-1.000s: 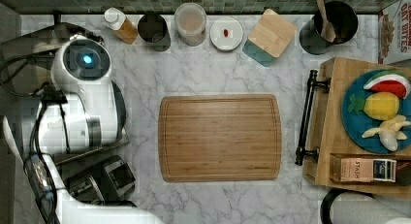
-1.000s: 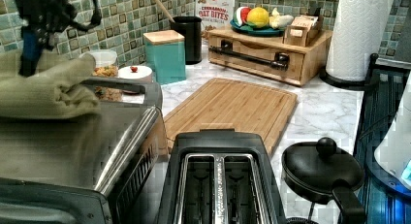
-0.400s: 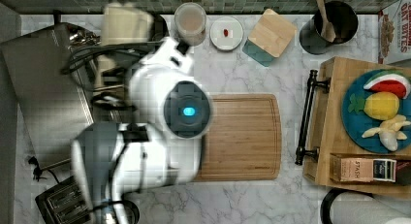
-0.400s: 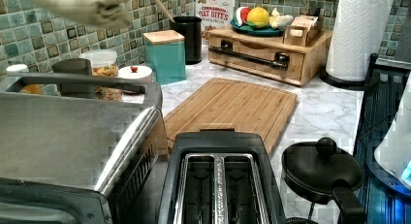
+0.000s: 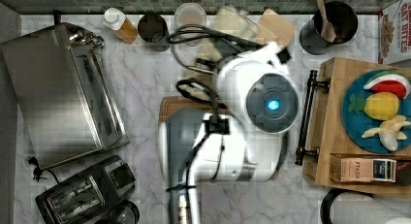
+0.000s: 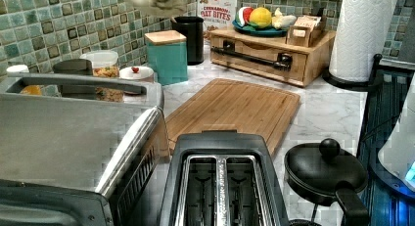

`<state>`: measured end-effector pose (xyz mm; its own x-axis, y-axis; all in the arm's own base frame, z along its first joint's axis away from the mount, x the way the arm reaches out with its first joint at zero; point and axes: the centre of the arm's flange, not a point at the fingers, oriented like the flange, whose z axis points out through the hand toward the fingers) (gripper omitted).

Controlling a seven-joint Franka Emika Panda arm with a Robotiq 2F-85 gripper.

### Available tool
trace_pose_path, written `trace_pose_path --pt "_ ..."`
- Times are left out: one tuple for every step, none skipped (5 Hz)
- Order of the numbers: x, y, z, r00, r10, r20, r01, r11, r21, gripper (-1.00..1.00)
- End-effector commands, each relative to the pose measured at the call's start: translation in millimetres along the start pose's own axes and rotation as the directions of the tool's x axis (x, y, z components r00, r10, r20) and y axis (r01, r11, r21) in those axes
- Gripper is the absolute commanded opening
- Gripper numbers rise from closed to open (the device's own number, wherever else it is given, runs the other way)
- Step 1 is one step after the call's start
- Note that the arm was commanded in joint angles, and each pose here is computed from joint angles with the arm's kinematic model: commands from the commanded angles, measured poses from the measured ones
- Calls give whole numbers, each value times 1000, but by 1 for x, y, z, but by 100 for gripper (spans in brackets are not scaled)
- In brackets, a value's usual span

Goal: Pick up the towel.

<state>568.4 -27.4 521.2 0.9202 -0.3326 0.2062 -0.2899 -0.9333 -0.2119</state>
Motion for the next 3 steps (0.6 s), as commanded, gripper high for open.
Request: trace_pose_path --pt "2 -30 -8 996 13 91 -9 999 -52 -100" --pt "2 -30 -8 996 13 91 -8 999 -52 -100" --pt "2 -30 -8 996 13 91 -9 999 -52 -100"
